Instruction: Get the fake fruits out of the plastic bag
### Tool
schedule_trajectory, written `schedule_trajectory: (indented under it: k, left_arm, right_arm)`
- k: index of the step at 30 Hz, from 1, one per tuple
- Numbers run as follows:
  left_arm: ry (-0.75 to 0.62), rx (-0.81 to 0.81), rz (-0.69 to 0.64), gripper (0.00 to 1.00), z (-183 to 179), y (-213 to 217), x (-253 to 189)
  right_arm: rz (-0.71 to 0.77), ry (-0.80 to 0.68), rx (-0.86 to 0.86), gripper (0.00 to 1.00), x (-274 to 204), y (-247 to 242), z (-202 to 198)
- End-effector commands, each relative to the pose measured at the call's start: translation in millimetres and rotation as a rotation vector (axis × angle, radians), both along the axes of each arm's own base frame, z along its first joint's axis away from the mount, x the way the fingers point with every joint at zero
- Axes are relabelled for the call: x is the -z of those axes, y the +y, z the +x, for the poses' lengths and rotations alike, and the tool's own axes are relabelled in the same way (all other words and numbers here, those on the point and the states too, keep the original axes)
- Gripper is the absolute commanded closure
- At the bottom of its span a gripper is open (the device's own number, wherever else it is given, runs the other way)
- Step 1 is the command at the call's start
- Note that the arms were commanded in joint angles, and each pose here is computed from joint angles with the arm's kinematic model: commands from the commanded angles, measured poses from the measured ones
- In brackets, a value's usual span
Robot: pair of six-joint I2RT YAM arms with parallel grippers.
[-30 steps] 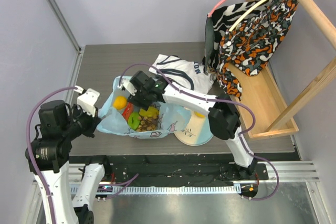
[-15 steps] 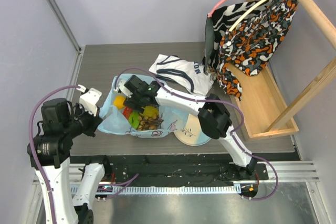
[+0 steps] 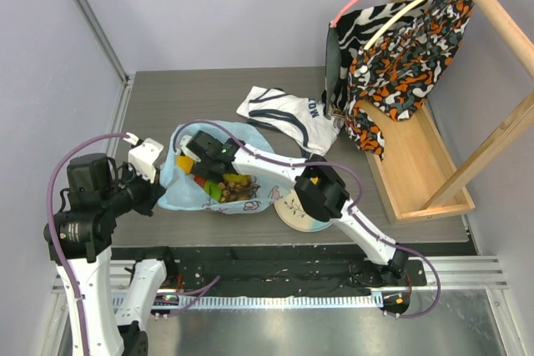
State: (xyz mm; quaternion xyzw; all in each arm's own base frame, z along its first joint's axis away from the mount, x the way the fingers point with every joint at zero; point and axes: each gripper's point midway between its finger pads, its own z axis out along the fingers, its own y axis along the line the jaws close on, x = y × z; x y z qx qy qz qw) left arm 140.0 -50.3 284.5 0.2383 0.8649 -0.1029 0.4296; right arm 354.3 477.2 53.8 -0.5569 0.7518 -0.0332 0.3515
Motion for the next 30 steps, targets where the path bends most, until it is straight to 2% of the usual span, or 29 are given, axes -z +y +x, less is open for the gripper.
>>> schedule_trajectory:
  k: [1, 4, 7, 9, 10, 14, 16, 17, 19, 23, 27, 30]
  left_arm:
    - [0.020, 0.026, -0.017, 1.00, -7.4, -5.0, 0.0]
    - [0.021, 0.026, -0.019, 1.00, -8.2, -5.4, 1.4]
    - [0.019, 0.021, -0.036, 1.00, -6.4, -7.1, 1.7]
    - [0.015, 0.015, -0.046, 1.00, -3.6, -7.8, 1.5]
    - [0.023, 0.009, -0.056, 1.00, -2.3, -8.4, 2.8]
    - [0.009, 0.009, -0.085, 1.00, 9.8, -11.3, 3.8]
    - [0.016, 0.001, -0.099, 1.00, 16.9, -11.8, 6.1]
    - [0.005, -0.013, -0.112, 1.00, 22.3, -11.8, 3.7]
    - [0.012, -0.027, -0.129, 1.00, 30.3, -11.9, 4.1]
    - [0.014, -0.066, -0.171, 1.00, 49.0, -12.1, 0.9]
    - [0.012, -0.106, -0.205, 1.00, 60.8, -11.5, -0.8]
    - [0.008, -0.117, -0.212, 1.00, 65.7, -10.8, -0.6]
  right_arm:
    - [0.006, -0.056, -0.038, 0.22, -23.8, 6.3, 2.7]
    - [0.009, -0.066, -0.070, 0.40, -33.0, 8.6, 2.4]
    - [0.066, -0.087, -0.089, 0.50, -64.8, 14.0, 1.5]
    - [0.118, -0.068, -0.122, 0.53, -85.0, 18.8, -7.1]
    - [0.167, -0.076, -0.135, 0.54, -114.8, 16.3, -12.3]
    - [0.288, 0.043, -0.266, 0.56, -163.0, 8.3, -56.9]
    - [0.336, 0.170, -0.383, 0.57, -161.0, 6.3, -90.0]
    - [0.386, 0.162, -0.416, 0.58, -186.7, 1.0, -100.7]
    - [0.430, 0.219, -0.503, 0.57, -197.2, -2.1, -125.2]
    - [0.413, 0.265, -0.556, 0.57, -200.3, -28.4, -150.3]
    - [0.425, 0.237, -0.589, 0.57, -229.9, -60.4, -165.7]
    - [0.339, 0.210, -0.621, 0.57, -229.3, -95.1, -176.5]
